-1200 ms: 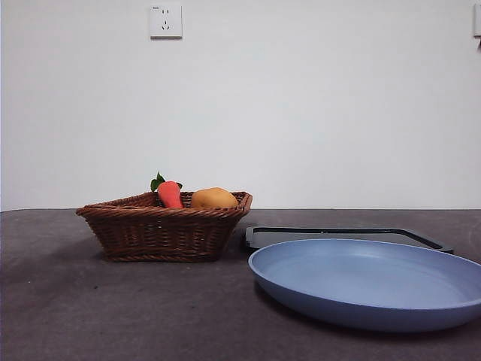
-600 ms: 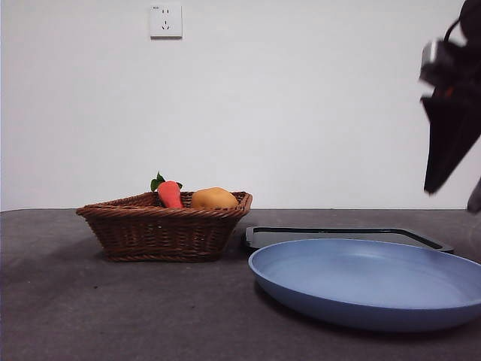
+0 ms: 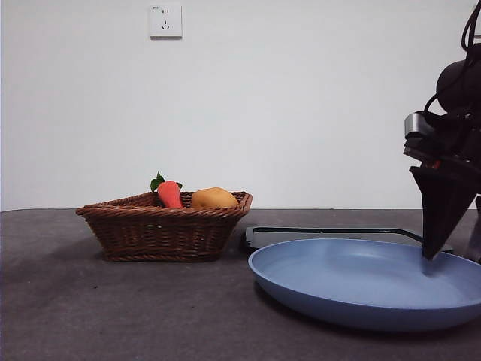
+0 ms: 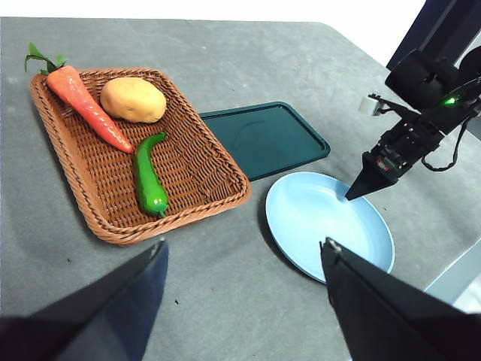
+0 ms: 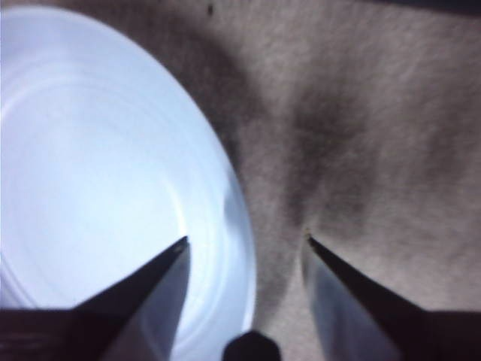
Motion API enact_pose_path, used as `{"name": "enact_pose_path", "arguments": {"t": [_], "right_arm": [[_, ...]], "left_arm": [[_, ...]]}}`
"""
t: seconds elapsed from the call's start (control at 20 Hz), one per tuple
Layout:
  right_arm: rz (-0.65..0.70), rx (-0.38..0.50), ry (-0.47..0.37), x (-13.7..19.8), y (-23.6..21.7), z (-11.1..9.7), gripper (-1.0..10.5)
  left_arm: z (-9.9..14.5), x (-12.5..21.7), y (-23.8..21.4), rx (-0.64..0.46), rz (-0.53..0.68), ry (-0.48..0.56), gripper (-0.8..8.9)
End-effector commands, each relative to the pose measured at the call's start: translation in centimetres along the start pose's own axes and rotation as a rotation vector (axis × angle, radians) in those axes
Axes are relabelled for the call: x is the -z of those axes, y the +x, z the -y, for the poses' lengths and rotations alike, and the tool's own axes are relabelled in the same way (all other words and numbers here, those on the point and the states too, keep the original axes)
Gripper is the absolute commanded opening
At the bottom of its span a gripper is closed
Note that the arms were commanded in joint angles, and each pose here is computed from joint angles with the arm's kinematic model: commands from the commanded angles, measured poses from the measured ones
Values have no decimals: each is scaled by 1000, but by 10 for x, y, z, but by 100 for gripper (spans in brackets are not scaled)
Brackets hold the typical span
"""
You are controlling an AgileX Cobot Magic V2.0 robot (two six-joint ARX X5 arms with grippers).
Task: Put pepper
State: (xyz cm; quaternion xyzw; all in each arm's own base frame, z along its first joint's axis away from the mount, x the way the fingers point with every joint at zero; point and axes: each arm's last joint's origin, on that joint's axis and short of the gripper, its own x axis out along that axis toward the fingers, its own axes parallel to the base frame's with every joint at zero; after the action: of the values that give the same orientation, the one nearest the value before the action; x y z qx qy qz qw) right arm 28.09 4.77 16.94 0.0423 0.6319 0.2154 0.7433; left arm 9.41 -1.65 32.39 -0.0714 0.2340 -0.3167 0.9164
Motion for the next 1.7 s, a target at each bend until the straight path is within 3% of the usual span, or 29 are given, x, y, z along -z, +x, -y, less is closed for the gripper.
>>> {"name": "enact_pose_path", "arguments": {"t": [0.05,0.35,0.6,0.8,1.1,1.3,1.7], "right_arm": [[-9,-3,-17,-4,5,0,165],[-17,-4,-13,-3,5,0,3],[-11,-5,7,-2,1,-1,2],[61,0,-6,4,-27,-13,2],[234,15,-35,33,-90,-37,2],[345,20,-50,56,-122,-51,2],[487,13,-49,86,-153,-66,2]], "left_arm": [[2,-4,-2,4,15,4,357],[1,-4,-2,4,13,3,357],[-7,-7,9,5,-30,-31,357],[-17,-14,30,23,-91,-46,357],[-23,-42,92,-39,-207,17,350],[-24,-59,151,-175,-333,71,350],[-41,-72,259,-261,-487,114,350]]}}
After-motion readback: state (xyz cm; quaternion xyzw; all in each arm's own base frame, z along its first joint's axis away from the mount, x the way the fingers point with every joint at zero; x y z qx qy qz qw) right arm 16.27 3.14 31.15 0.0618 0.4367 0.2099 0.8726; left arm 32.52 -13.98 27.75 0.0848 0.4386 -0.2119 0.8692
